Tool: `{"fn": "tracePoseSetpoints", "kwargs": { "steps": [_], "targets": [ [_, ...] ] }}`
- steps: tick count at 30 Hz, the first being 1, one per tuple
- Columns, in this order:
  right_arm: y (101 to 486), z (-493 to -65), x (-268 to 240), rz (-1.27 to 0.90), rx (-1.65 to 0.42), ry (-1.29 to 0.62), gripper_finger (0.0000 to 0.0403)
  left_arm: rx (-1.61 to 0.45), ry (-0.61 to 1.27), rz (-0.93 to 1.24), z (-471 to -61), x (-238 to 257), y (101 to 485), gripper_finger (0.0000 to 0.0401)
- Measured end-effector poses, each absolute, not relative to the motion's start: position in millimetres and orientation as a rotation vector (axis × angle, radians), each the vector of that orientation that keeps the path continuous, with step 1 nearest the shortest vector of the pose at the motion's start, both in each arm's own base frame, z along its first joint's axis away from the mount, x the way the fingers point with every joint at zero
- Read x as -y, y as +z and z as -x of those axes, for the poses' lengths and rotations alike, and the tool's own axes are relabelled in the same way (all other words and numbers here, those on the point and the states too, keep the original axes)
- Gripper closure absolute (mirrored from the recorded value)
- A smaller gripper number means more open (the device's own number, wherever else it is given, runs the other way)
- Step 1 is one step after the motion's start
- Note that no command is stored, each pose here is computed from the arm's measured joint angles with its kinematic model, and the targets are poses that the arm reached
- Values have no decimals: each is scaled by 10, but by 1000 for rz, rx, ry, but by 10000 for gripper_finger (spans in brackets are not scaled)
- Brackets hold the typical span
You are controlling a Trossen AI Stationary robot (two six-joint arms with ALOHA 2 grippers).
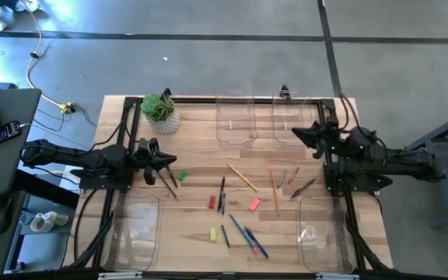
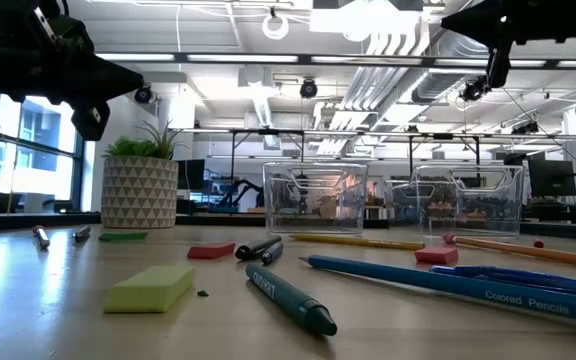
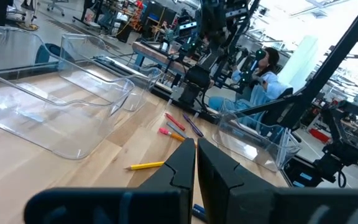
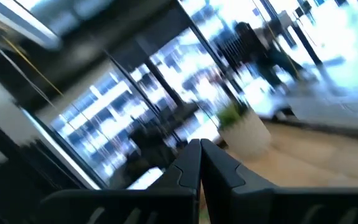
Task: Sort crayons/erasers/pens/pencils in bins
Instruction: Put the orange pencil into the top right transparent bin
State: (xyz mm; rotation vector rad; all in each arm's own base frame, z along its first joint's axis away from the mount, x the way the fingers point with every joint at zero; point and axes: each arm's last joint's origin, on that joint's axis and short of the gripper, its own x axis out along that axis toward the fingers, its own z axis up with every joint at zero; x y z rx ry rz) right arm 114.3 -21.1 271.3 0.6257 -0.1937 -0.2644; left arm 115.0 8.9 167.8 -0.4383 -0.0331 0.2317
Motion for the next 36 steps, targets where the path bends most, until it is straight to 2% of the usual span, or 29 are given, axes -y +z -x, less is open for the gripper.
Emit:
{"fn": "tracePoseSetpoints", "kwargs": {
  "steps": [10,16,22,36],
  "targets": [
    [2989,-1420,209,-704,-320,-399,403,33,231,439,-1150,-89,1679,394],
    [3074,-1615,139,-763,-530,-490,403,33,231,439,-1150,-88,1678,394],
    [2933,-1827,80,-828,-708,-593,403,34,235,439,-1149,-90,1678,394],
    [2469,-2236,-66,-940,-952,-705,401,37,246,438,-1149,-93,1679,394]
  ]
}}
